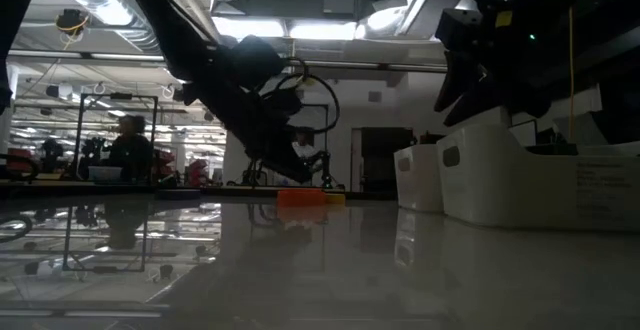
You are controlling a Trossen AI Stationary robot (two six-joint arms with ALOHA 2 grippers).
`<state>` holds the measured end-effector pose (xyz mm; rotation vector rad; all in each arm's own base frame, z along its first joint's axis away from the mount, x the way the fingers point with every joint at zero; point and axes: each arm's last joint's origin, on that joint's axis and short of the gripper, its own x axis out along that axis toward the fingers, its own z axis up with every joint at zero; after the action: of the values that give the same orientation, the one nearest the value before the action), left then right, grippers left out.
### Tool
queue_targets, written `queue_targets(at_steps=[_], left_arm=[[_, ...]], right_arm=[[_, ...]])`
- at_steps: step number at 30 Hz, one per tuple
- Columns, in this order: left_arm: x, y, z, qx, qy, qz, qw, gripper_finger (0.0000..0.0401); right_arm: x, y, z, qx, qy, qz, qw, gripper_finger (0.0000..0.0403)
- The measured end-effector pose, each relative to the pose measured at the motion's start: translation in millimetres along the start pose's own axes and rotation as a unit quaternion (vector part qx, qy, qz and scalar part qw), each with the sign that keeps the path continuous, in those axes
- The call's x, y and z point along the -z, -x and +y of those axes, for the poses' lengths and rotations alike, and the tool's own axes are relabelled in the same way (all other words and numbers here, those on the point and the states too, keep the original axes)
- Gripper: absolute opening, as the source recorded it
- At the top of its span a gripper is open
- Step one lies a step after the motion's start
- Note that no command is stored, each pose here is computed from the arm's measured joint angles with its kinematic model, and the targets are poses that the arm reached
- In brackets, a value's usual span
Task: Sort blocks by size
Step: Put the red rectangle game piece into the top white bin
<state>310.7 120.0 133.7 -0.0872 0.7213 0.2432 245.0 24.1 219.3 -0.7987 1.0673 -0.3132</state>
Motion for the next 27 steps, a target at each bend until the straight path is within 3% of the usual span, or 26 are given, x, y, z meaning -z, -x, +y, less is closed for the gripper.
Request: queue_targets(at_steps=[6, 27], left_arm=[[6, 0, -2, 0.005, 0.003, 0.032, 0.999, 0.0194], [13, -9, -5, -0.004, 0.000, 0.047, 0.999, 0.0194]], right_arm=[[0, 0, 0, 0.000, 0.001, 0.000, 1.000, 0.0157], [-1, 0, -1, 0.000, 0.000, -0.001, 1.000, 0.0157]])
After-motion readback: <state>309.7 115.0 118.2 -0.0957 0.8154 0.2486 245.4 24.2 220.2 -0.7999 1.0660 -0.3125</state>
